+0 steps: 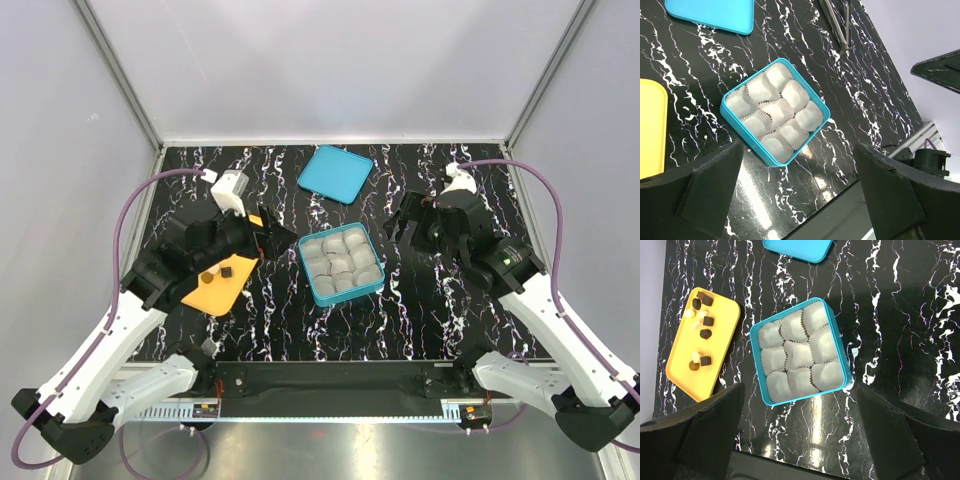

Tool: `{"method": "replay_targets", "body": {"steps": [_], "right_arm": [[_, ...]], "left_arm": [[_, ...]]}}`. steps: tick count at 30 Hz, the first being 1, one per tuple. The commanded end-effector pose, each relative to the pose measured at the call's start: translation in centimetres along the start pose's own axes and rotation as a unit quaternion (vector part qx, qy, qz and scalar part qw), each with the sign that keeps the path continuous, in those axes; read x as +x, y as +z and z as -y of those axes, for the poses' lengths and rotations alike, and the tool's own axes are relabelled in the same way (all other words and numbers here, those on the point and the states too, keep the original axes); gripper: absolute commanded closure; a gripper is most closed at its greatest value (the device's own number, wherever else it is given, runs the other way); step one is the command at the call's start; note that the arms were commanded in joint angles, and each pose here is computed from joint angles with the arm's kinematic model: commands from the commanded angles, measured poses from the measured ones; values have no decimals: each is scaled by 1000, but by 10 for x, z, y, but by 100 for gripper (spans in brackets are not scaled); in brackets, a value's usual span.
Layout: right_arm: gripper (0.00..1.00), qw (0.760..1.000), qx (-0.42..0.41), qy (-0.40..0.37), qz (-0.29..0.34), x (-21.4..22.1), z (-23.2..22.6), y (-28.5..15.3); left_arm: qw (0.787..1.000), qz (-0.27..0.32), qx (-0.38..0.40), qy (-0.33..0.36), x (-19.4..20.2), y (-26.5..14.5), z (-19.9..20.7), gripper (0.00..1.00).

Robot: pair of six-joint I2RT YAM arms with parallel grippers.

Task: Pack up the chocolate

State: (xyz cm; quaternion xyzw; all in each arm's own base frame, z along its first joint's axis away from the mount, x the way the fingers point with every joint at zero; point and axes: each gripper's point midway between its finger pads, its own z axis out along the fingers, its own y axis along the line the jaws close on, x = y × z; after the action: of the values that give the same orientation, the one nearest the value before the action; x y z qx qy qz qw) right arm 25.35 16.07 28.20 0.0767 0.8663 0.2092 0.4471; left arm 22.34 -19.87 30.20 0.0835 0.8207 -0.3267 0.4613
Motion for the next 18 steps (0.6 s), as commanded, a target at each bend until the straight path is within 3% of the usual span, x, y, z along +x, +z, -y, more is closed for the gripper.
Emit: {"method": "replay_targets", "body": {"steps": [1, 7, 11, 13, 14, 18], "right_arm": [[1, 1000, -1, 15, 21, -14, -5, -1], [0, 996, 56, -11, 61, -31, 12, 11], [0, 989, 112, -71, 66, -51, 34, 47], [0, 989, 115, -65, 66, -73, 41, 60], [0, 992, 108, -59, 35, -69, 45, 82], [2, 983, 175, -39, 42, -114, 102, 121]], "left_arm": [[1000, 26, -4, 8, -10, -4, -1, 1], [999, 43, -28, 9, -13, -7, -10, 1], [997, 64, -50, -1, -17, -17, -18, 1], [996, 73, -43, 16, -17, -26, -17, 1], [997, 64, -36, 33, -12, -29, -16, 1], [994, 49, -10, 98, 0, -38, -14, 1]]}}
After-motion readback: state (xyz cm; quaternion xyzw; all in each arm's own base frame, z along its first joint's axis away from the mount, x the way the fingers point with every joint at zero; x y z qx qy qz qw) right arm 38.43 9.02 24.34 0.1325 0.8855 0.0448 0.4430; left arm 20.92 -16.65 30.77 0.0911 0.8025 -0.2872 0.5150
